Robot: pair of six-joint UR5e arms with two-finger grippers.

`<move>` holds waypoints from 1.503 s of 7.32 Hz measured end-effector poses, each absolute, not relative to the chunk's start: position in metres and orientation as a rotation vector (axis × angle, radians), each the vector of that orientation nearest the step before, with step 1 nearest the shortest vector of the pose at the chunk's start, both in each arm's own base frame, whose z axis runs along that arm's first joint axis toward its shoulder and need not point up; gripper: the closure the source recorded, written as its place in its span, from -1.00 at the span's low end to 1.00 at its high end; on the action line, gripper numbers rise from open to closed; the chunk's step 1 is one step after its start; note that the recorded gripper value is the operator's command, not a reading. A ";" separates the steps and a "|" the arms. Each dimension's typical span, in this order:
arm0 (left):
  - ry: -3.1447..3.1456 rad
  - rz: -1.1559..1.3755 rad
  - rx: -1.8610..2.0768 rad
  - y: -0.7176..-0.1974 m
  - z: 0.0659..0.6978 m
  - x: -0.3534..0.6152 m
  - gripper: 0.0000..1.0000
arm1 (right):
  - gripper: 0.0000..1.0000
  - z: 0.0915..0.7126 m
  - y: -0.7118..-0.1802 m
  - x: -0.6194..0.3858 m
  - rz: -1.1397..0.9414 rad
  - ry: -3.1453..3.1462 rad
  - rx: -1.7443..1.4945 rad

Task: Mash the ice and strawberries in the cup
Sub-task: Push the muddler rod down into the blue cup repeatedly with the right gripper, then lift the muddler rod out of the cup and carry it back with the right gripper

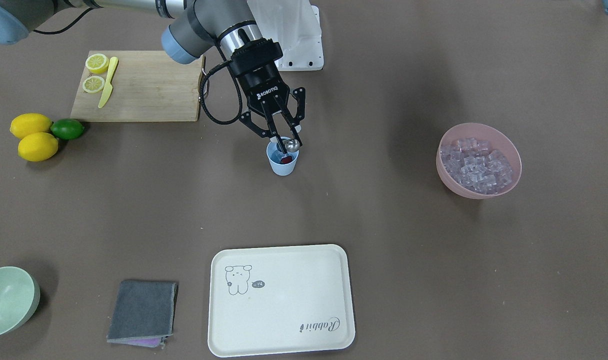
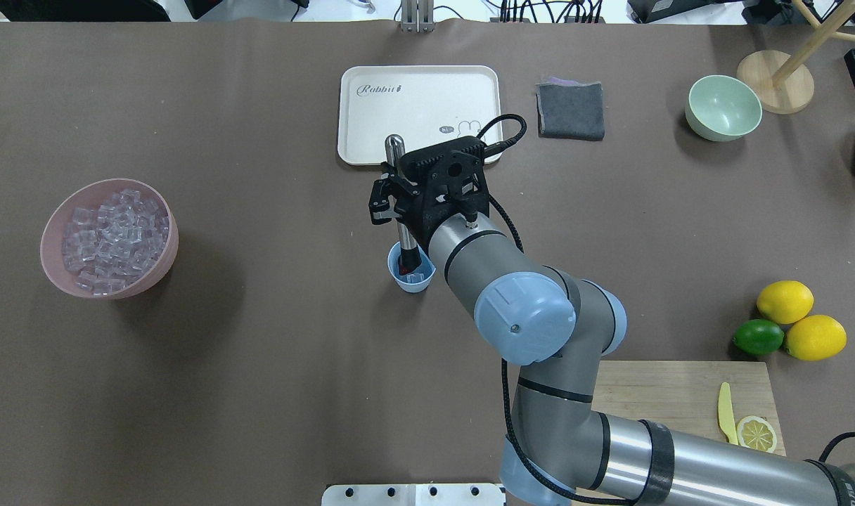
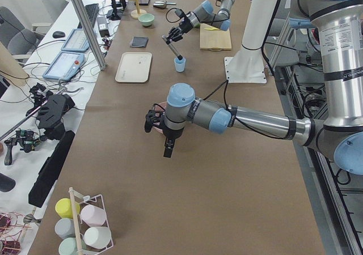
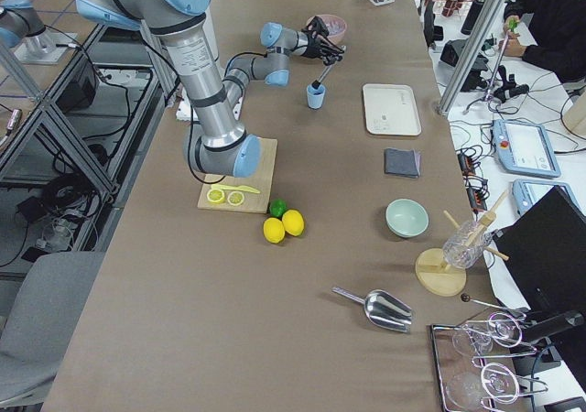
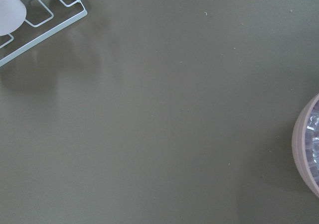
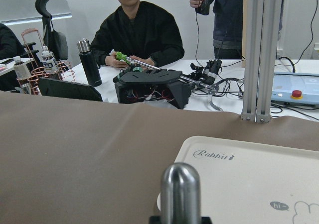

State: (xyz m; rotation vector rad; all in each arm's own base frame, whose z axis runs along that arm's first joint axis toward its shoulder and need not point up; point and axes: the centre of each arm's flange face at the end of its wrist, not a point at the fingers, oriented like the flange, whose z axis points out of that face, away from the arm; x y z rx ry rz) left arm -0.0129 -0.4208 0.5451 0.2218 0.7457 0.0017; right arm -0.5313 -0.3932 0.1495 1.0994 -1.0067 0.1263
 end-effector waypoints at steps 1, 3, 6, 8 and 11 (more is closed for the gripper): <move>0.745 0.001 0.221 -0.420 0.546 -0.013 -0.95 | 1.00 0.158 -0.394 -0.540 0.120 -0.995 1.091; 0.744 0.002 0.221 -0.420 0.546 -0.013 -0.95 | 1.00 0.166 -0.393 -0.550 0.111 -0.994 1.083; 0.745 0.000 0.221 -0.418 0.546 -0.014 -0.95 | 1.00 0.147 -0.396 -0.536 0.110 -1.024 1.097; 0.744 -0.003 0.219 -0.410 0.551 -0.016 -0.95 | 1.00 0.115 -0.410 -0.490 0.074 -1.047 1.080; 0.743 -0.006 0.208 -0.403 0.559 -0.017 -0.95 | 1.00 0.110 -0.442 -0.403 0.015 -1.003 0.978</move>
